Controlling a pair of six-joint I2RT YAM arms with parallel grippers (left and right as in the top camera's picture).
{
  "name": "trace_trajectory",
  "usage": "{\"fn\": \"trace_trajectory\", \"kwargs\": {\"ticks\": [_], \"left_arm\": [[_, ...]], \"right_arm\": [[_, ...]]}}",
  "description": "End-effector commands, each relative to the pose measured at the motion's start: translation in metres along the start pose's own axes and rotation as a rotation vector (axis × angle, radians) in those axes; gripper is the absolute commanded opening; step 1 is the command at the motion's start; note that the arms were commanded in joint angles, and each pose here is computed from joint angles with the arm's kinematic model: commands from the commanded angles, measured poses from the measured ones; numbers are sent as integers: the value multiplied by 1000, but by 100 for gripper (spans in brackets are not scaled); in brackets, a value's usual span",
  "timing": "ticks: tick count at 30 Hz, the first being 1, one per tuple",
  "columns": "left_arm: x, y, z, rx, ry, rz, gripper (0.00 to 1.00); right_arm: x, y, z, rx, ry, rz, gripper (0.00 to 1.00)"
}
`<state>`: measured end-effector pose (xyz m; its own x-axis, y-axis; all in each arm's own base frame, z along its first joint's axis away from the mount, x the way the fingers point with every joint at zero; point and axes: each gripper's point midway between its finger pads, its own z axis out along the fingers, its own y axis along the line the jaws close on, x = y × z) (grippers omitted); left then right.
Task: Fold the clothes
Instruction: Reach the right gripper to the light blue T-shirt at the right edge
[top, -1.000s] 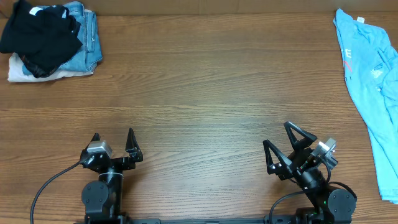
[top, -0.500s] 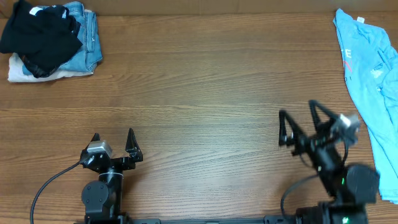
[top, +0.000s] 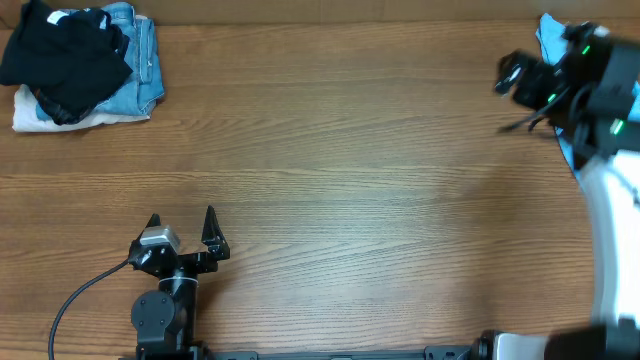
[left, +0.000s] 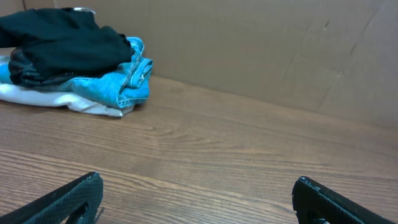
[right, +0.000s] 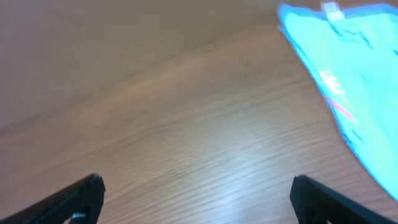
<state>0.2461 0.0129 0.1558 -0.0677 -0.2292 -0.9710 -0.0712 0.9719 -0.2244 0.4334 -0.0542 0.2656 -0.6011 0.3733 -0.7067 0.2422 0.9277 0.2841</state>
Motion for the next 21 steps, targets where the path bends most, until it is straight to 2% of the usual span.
{"fn": "trace_trajectory", "kwargs": {"ticks": [1, 8, 15, 21], "left_arm": [[-1, 4, 0, -18, -11, 25, 100], [-1, 4, 0, -18, -11, 25, 100], [-1, 4, 0, -18, -11, 25, 100], [-1, 4, 0, -18, -11, 25, 100]], "right_arm": [[-14, -39, 13, 95, 67, 53, 100], [-8, -92, 32, 185, 107, 128, 100], [-2, -174, 14, 442, 96, 247, 100], [27, -239, 3, 545, 181, 387, 100]]}}
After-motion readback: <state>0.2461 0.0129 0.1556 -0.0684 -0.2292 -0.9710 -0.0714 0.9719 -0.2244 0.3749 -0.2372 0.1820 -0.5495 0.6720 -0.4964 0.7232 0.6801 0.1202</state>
